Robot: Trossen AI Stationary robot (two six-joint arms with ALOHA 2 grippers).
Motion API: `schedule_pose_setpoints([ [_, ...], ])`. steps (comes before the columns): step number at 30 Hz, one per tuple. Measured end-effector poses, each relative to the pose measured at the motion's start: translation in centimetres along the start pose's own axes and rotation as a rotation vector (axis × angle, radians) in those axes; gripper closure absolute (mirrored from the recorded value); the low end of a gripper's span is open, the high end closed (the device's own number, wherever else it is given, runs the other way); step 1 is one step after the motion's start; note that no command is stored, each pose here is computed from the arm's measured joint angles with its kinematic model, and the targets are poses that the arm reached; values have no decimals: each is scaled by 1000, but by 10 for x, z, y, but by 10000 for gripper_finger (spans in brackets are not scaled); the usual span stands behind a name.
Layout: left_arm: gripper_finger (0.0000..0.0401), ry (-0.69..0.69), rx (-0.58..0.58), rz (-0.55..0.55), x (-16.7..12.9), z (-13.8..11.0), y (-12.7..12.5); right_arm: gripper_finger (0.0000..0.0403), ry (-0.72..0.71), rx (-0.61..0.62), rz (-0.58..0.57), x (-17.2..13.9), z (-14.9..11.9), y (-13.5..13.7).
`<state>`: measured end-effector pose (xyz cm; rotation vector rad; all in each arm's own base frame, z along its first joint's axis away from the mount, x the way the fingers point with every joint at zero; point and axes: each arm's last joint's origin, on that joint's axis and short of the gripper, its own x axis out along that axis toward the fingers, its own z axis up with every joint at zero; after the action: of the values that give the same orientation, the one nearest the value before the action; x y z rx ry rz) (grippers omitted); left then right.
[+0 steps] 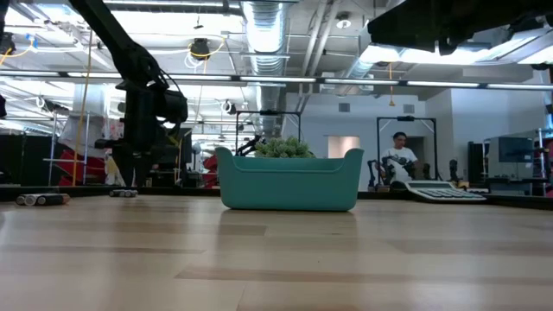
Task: Sort batteries
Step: Put the black battery into the green bin
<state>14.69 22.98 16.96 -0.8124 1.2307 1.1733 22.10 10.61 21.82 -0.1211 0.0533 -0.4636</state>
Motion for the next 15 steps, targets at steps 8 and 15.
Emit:
schedule_pose_setpoints([
  [8, 273, 12, -7, -4, 2, 1, 5, 226, 0, 1, -1, 0, 0, 0],
  [15, 273, 29, -21, -37, 3, 2, 8, 226, 0, 4, -1, 0, 0, 0],
])
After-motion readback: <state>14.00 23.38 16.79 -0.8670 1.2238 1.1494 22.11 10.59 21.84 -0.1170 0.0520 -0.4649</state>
